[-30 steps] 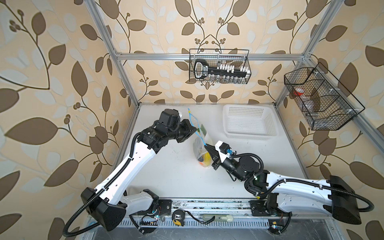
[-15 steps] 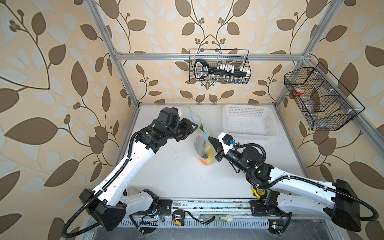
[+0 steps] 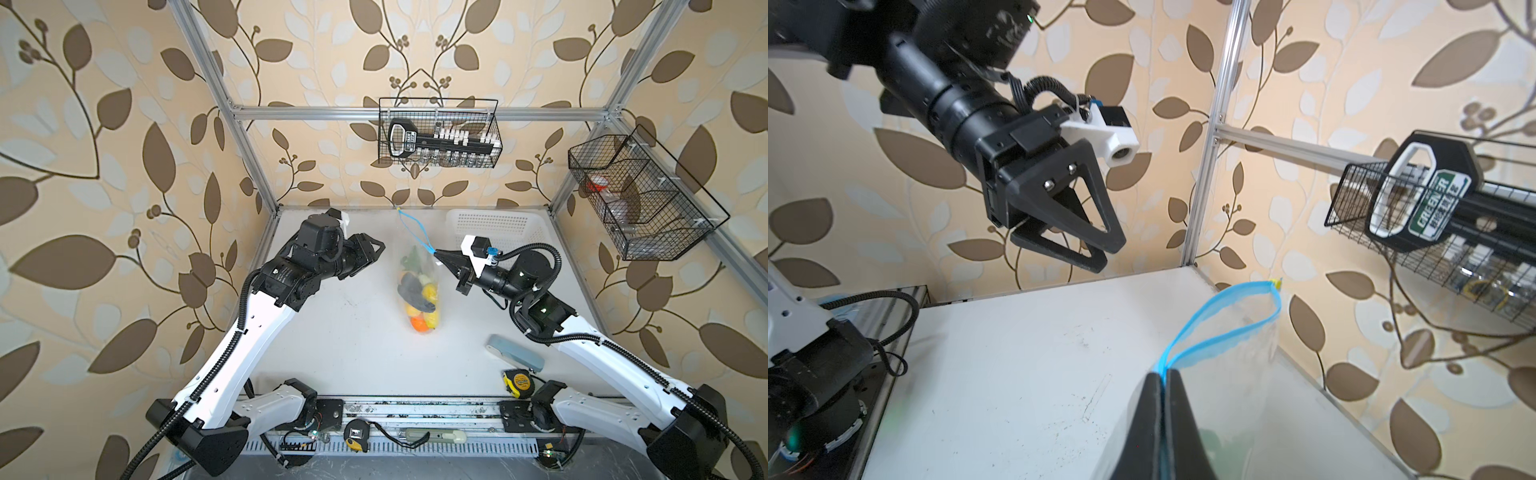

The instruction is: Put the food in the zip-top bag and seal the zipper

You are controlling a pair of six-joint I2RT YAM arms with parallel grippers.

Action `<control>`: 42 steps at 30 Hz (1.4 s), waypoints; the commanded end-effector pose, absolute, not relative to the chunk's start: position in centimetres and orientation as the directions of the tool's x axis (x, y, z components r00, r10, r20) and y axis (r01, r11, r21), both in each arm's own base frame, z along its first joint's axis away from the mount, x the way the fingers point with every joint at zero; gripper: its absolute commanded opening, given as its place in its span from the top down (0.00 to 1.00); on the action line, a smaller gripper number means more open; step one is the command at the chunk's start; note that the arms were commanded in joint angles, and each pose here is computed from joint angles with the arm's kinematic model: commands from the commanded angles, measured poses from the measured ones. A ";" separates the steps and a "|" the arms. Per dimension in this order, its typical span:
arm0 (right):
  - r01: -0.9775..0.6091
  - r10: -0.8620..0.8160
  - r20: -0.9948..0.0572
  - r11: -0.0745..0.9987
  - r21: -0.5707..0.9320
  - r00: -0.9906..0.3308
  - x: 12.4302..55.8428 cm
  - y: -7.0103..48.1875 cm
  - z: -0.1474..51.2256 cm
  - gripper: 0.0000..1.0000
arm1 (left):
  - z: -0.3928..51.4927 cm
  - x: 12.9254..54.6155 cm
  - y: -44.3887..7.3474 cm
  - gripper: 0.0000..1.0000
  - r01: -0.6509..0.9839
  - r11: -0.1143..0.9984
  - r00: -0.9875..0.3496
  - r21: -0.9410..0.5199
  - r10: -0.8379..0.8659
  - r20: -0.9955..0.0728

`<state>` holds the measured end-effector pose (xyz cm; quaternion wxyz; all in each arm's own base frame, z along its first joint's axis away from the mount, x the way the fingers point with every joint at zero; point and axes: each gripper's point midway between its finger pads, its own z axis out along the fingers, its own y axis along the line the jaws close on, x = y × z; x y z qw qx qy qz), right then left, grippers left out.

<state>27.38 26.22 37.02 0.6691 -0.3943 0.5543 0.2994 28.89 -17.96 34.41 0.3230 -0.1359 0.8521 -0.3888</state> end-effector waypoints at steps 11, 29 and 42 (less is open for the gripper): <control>-0.922 -0.038 -0.947 0.218 -0.320 0.319 25.0 25.5 39.6 1.00 | 35.7 27.3 -17.5 0.46 0.307 0.728 -0.664 -0.613 -0.297 -0.686; -0.950 -0.029 -0.950 -0.043 -0.310 0.311 24.7 25.0 39.4 1.00 | 36.2 23.5 -18.0 0.40 0.600 0.664 -0.469 -0.446 -0.160 -0.869; -0.958 0.026 -0.959 -0.025 -0.284 0.284 27.4 20.9 36.1 1.00 | 34.4 23.6 -18.5 0.40 0.657 0.659 -0.462 -0.367 -0.033 -0.886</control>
